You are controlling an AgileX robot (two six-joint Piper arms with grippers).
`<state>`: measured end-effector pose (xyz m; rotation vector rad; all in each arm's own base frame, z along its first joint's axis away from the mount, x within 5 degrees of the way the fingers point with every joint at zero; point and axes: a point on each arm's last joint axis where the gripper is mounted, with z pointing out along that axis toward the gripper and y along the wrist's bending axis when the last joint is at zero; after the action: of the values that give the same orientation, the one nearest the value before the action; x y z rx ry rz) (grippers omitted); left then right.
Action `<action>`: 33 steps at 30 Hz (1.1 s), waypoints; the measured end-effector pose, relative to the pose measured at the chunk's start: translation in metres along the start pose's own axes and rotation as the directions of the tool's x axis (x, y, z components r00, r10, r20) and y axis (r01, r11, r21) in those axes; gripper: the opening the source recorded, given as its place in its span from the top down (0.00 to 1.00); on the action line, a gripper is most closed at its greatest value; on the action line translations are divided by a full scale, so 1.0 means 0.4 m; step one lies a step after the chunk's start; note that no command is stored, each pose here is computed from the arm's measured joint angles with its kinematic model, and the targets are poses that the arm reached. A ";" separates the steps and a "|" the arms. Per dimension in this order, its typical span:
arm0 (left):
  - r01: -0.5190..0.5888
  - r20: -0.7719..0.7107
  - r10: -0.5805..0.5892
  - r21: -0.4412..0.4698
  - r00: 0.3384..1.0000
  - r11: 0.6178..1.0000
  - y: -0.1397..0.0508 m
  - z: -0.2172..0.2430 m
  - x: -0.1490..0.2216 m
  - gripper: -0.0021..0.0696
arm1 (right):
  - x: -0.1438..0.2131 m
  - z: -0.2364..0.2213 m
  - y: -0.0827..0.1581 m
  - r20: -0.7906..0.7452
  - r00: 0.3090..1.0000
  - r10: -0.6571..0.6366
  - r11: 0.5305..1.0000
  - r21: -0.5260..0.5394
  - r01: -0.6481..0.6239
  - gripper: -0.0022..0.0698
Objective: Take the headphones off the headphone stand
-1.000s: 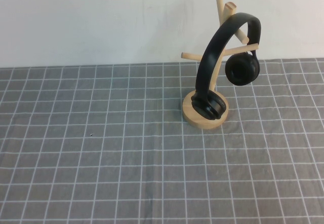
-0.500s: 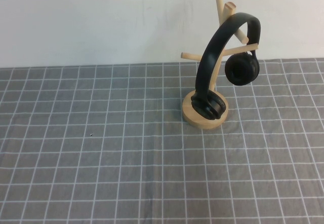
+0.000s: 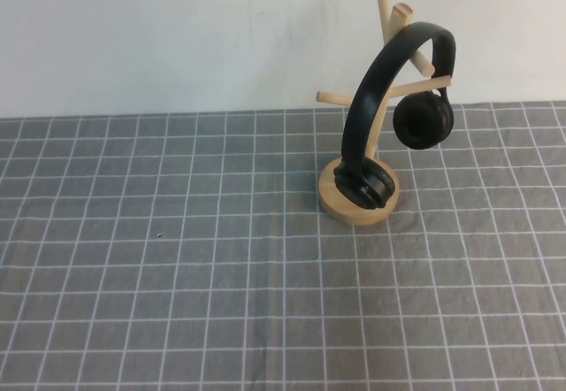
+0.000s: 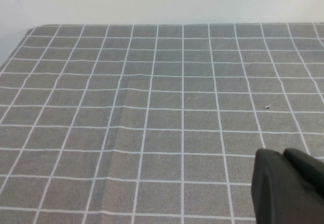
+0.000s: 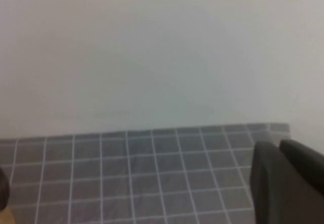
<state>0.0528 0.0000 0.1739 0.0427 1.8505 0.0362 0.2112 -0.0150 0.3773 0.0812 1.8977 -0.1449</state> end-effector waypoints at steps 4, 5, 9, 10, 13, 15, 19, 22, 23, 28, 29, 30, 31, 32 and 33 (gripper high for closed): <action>0.000 0.000 0.000 0.000 1.000 1.000 0.000 0.000 0.000 0.98 | 0.038 0.101 0.064 -0.081 0.989 -0.122 0.989 -0.097 0.114 0.98; 0.000 0.000 0.000 0.000 1.000 1.000 0.000 0.000 0.000 0.98 | 0.047 0.121 0.091 -0.075 0.975 -0.209 0.970 -0.138 0.198 0.98; 0.000 0.000 0.000 0.000 1.000 1.000 0.000 0.000 0.000 0.98 | 0.084 0.171 0.201 -0.010 0.873 -0.488 0.838 -0.285 0.465 0.98; 0.000 0.000 0.000 0.000 1.000 1.000 0.000 0.000 0.000 0.98 | 0.094 0.178 0.224 0.006 0.849 -0.528 0.805 -0.313 0.503 0.98; 0.000 0.000 0.000 0.000 1.000 1.000 0.000 0.000 0.000 0.98 | 0.121 0.192 0.277 0.026 0.806 -0.591 0.742 -0.374 0.556 0.98; 0.000 0.000 0.000 0.000 1.000 1.000 0.000 0.000 0.000 0.98 | 0.139 0.202 0.302 0.030 0.781 -0.624 0.708 -0.402 0.581 0.98; 0.000 0.000 0.000 0.000 1.000 1.000 0.000 0.000 0.000 0.98 | 0.169 0.220 0.330 0.027 0.737 -0.676 0.657 -0.432 0.618 0.98; 0.000 0.000 0.000 0.000 1.000 1.000 0.000 0.000 0.000 0.98 | 0.169 0.221 0.336 0.049 0.742 -0.669 0.654 -0.435 0.619 0.98; 0.000 0.000 0.000 0.000 1.000 1.000 0.000 0.000 0.000 0.98 | 0.165 0.214 0.338 0.089 0.752 -0.653 0.655 -0.432 0.620 0.98; 0.000 0.000 0.000 0.000 1.000 1.000 0.000 0.000 0.000 0.98 | 0.170 0.146 0.346 0.341 0.835 -0.431 0.699 -0.459 0.548 0.98; 0.000 0.000 0.000 0.000 1.000 1.000 0.000 0.000 0.000 0.98 | 0.181 0.132 0.346 0.374 0.844 -0.384 0.702 -0.475 0.530 0.98; 0.000 0.000 0.000 0.000 1.000 1.000 0.000 0.000 0.000 0.98 | 0.190 0.126 0.344 0.390 0.850 -0.355 0.704 -0.486 0.517 0.98; 0.000 0.000 0.000 0.000 1.000 1.000 0.000 0.000 0.000 0.98 | 0.203 0.122 0.339 0.399 0.858 -0.324 0.708 -0.498 0.500 0.98; 0.000 0.000 0.000 0.000 1.000 1.000 0.000 0.000 0.000 0.98 | 0.214 0.122 0.332 0.393 0.871 -0.295 0.718 -0.510 0.474 0.98; 0.000 0.000 0.000 0.000 1.000 1.000 0.000 0.000 0.000 0.98 | 0.223 0.124 0.323 0.382 0.884 -0.270 0.728 -0.519 0.447 0.98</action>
<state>0.0528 0.0000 0.1739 0.0427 1.8505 0.0362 0.2450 0.1047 0.2692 -0.7200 1.5696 0.1794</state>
